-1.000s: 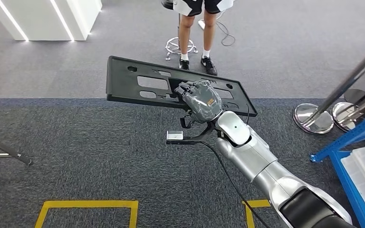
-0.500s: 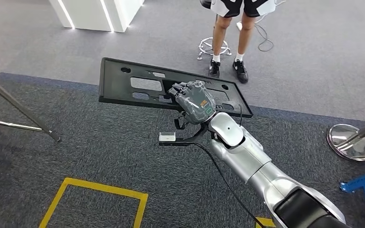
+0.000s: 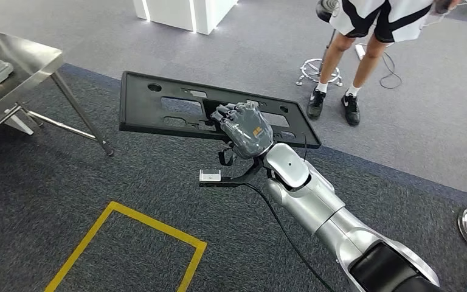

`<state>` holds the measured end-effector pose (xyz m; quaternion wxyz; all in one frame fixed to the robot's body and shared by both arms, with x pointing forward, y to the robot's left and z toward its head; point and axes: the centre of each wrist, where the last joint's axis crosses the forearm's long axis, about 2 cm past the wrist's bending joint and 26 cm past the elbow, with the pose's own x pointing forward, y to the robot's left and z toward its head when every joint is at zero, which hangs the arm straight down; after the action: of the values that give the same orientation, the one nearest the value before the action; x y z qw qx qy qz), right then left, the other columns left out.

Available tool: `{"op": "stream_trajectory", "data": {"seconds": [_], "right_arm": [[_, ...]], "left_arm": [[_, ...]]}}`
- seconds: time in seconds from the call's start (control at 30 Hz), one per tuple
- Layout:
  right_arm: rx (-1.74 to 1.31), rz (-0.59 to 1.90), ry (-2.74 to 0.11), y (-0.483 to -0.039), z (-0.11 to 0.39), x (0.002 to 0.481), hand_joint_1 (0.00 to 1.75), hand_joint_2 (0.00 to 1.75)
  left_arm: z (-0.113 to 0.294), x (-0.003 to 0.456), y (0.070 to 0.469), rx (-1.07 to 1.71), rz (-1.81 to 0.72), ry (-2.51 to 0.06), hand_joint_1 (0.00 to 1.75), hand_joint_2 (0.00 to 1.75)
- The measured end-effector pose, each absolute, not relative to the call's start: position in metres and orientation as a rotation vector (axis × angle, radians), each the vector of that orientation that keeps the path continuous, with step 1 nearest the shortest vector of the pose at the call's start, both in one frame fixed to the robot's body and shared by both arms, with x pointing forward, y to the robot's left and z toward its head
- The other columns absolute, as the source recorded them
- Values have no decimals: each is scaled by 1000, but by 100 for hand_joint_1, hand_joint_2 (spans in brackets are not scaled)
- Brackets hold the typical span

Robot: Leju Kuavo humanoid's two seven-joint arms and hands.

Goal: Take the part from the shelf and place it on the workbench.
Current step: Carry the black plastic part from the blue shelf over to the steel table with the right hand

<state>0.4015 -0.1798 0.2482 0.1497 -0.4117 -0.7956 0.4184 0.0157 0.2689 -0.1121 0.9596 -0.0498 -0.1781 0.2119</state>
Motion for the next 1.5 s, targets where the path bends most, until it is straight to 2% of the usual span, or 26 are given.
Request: {"op": "stream_trajectory", "data": {"seconds": [0.77,1.5], "right_arm": [[-1259,1210,-2261,-211,250,398,175,175],[-1256,1204,-2274,-215,263,410,175,175]], "left_arm": [[-112,12,263,-87,376,-340,0,175],[-112,22,265,-87,352,-281,0,175]]}}
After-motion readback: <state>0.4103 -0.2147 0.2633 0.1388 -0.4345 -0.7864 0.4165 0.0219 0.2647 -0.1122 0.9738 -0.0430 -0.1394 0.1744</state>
